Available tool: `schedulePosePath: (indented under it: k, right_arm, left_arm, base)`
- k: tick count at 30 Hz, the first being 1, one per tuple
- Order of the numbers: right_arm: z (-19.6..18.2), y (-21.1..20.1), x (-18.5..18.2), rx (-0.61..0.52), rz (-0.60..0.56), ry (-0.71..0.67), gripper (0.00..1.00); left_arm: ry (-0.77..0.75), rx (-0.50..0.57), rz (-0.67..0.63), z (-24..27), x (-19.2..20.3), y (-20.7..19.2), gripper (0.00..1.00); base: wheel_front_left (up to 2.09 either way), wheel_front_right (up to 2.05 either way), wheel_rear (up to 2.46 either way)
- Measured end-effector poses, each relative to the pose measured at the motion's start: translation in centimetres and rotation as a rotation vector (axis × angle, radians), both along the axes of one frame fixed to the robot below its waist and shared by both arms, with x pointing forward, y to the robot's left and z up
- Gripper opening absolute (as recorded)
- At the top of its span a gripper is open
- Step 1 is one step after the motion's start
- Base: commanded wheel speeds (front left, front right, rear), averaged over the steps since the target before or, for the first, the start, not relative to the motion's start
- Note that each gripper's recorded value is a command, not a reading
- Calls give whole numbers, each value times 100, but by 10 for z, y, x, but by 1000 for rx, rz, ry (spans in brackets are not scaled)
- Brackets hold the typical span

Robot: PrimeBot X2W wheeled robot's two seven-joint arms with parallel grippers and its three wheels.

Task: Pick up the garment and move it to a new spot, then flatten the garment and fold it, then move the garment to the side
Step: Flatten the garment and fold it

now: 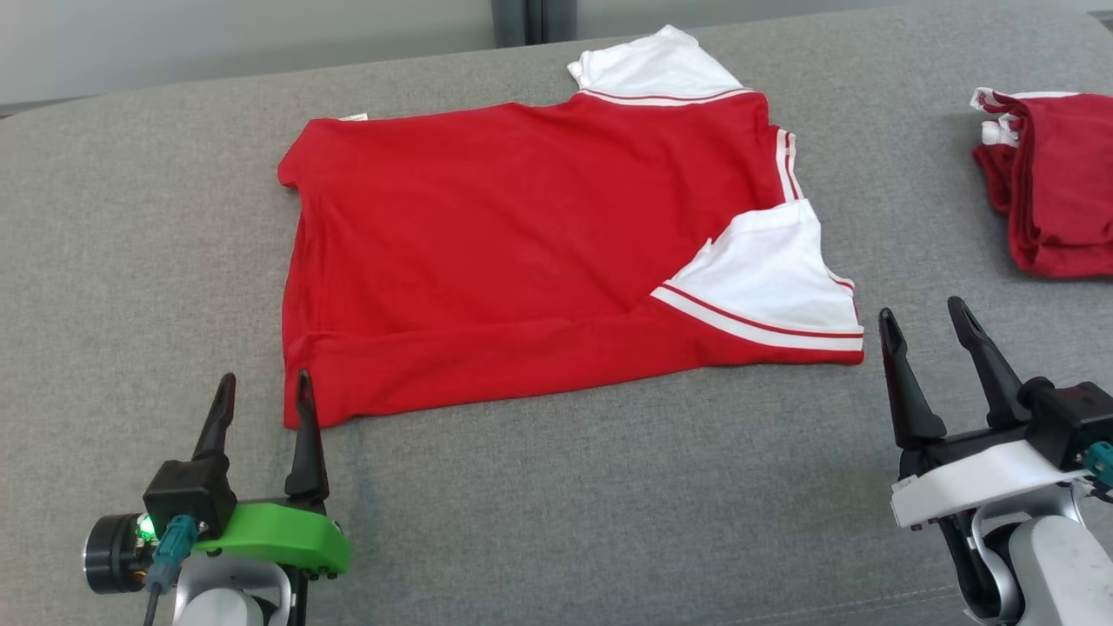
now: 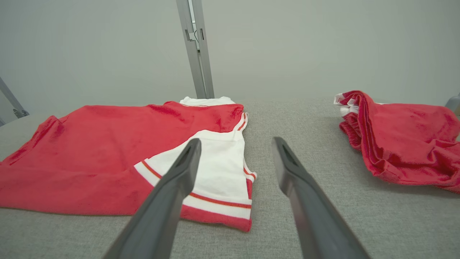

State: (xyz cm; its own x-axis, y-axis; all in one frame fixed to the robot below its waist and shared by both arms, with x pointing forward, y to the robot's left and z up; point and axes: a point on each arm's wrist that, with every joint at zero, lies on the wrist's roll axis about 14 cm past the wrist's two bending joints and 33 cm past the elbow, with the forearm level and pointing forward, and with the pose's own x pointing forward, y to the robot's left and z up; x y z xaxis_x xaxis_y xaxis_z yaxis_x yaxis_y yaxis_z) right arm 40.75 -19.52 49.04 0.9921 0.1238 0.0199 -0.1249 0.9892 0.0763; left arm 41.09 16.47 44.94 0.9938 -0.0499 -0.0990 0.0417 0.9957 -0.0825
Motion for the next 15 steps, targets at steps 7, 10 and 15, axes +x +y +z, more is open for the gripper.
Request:
schedulePosePath:
  k: [7, 10, 15]
  right_arm:
    - [-57, -1, 11, 1, 6, 182, 100]
    - [-78, 2, 17, 3, 16, 243, 100]
    - [-103, 9, 28, 11, 35, 317, 100]
  left_arm:
    - [220, -39, -16, -60, -3, -4, 100]
    - [282, -49, -16, -78, -1, -3, 100]
    - [329, -77, -14, -91, 8, -3, 100]
  base:
    - [0, 0, 0]
    - [0, 0, 0]
    - [0, 0, 0]
